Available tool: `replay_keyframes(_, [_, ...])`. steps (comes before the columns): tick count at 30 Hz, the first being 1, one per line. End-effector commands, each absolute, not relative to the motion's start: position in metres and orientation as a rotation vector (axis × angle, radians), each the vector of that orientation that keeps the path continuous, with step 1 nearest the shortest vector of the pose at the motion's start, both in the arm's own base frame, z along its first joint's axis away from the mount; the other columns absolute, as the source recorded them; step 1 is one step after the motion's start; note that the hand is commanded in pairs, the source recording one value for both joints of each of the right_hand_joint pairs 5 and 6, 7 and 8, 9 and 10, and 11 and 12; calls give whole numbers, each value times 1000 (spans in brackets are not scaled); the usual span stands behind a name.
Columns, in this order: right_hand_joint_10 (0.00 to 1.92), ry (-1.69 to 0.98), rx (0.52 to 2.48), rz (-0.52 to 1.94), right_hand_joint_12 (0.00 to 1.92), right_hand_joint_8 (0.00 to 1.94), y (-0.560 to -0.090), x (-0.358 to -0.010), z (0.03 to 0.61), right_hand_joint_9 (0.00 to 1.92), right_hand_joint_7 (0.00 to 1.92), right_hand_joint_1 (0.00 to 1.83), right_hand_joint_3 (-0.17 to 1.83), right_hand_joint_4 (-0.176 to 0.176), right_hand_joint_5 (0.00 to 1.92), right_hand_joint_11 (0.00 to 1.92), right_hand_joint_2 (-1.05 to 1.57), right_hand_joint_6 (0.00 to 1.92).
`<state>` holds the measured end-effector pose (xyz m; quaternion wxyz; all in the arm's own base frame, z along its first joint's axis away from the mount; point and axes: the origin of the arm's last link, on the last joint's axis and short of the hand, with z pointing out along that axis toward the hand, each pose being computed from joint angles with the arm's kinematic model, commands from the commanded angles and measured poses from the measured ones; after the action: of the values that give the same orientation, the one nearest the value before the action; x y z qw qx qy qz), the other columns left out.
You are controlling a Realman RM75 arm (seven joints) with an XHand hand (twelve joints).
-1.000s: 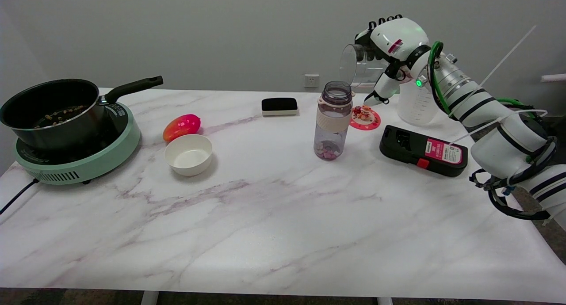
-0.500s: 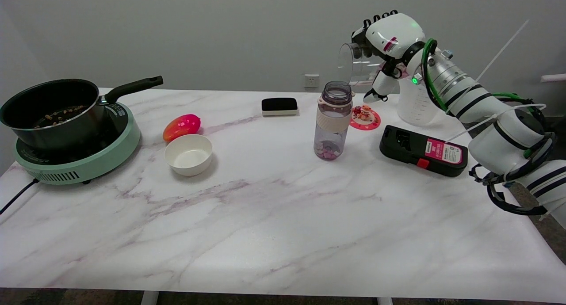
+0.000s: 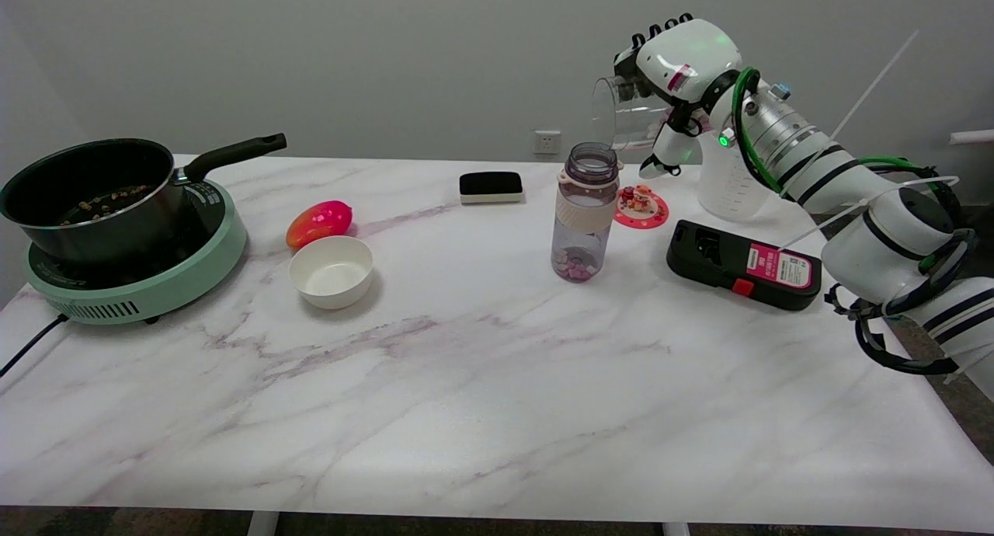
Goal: Pour the contents of the measuring cup into the bottle.
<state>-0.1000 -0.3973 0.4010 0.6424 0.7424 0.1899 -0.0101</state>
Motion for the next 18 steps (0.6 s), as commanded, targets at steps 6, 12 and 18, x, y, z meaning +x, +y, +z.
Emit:
replay_keyframes(6, [1677,513,1698,-80,1392,1920,-397,-95,392,1677,1920,1351,544,0,1920,1392,1341,1920])
replay_keyframes(12, [1684,548,1706,-109,1396,1920,-397,-95,387,1684,1920,1320,495,0,1920,1396,1391,1920])
replay_keyframes(18, [1684,558,1706,-120,1393,1920,-397,-95,387,1684,1920,1311,470,0,1920,1393,1406,1920])
